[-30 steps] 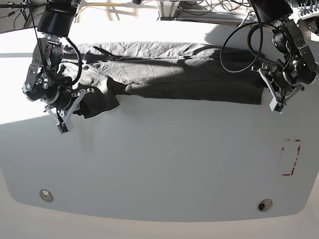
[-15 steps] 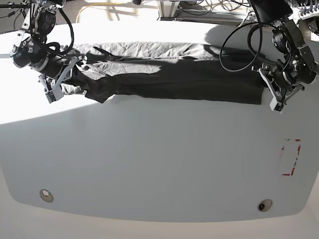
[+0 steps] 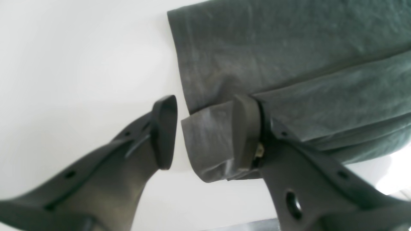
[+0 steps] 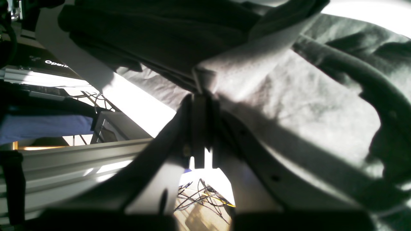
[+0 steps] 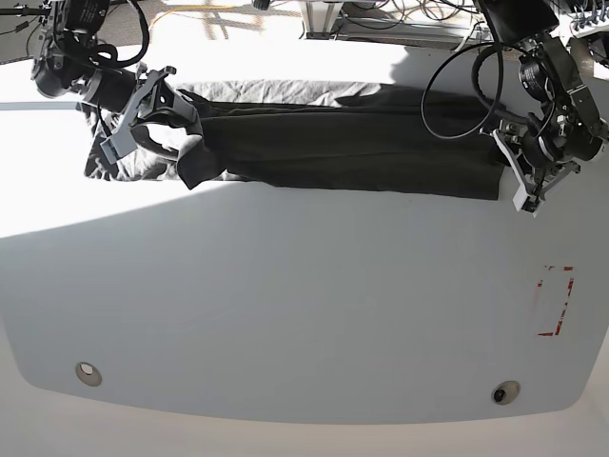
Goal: Fold the T-shirt properly
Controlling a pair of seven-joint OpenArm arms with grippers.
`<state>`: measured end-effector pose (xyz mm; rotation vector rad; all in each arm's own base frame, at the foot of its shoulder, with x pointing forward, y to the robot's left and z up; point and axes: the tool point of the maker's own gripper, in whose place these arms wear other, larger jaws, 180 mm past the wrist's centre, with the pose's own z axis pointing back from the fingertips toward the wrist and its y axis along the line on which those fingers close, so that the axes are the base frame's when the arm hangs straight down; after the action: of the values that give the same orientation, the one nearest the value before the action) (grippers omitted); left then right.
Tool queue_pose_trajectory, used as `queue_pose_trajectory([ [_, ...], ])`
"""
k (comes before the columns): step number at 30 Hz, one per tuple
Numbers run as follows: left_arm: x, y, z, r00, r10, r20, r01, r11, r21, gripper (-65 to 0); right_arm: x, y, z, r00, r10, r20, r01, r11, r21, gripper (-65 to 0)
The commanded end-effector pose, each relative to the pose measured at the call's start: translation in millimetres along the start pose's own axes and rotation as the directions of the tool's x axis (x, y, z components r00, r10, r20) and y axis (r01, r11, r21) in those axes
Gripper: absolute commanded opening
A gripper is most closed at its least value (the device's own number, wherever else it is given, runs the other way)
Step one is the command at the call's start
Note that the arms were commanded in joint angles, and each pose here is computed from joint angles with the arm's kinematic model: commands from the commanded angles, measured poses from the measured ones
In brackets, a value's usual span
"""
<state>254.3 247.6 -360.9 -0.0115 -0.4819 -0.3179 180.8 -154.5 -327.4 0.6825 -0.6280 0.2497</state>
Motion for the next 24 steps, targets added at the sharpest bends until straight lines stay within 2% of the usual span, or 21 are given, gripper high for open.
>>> queue_pose_trajectory([
  [1, 11.3, 1.6, 3.8, 0.999, -0.021, 0.034, 0.021, 1.0, 0.005, -40.3, 5.6, 6.9, 0.0, 0.999, 0.033, -0.001, -0.033, 0.999, 0.032, -59.1],
  [5, 11.3, 1.6, 3.8, 0.999, -0.021, 0.034, 0.021, 1.0, 0.005, -40.3, 0.9, 10.9, -3.4, 0.999, 0.035, -0.023, -0.034, 0.998, 0.048, -40.6],
  [6, 11.3, 1.6, 3.8, 0.999, -0.021, 0.034, 0.021, 1.0, 0.005, -40.3, -0.5, 11.1, -3.7, 0.999, 0.034, -0.028, -0.032, 0.998, 0.05, -31.2],
  [9, 11.3, 1.6, 3.8, 0.999, -0.021, 0.034, 0.021, 1.0, 0.005, -40.3, -0.2, 8.4, -1.2, 0.998, 0.045, -0.039, -0.043, 0.998, 0.043, -17.6],
  [11, 11.3, 1.6, 3.8, 0.999, -0.021, 0.034, 0.021, 1.0, 0.005, -40.3, 0.5, 7.3, 0.6, 0.998, 0.055, -0.044, -0.053, 0.998, 0.038, -14.1],
  [14, 11.3, 1.6, 3.8, 0.999, -0.021, 0.034, 0.021, 1.0, 0.005, -40.3, 3.8, 4.5, 2.4, 0.997, 0.065, -0.042, -0.064, 0.997, 0.031, -16.0],
  [19, 11.3, 1.6, 3.8, 0.999, -0.021, 0.034, 0.021, 1.0, 0.005, -40.3, 12.9, 0.5, 2.6, 0.997, 0.079, -0.016, -0.079, 0.997, 0.014, -24.6],
  [24, 11.4, 0.5, 3.4, 0.999, -0.019, 0.035, 0.019, 1.0, 0.003, -40.3, 14.8, -13.3, -1.6, 0.993, 0.112, -0.035, -0.114, 0.991, -0.063, -30.0],
])
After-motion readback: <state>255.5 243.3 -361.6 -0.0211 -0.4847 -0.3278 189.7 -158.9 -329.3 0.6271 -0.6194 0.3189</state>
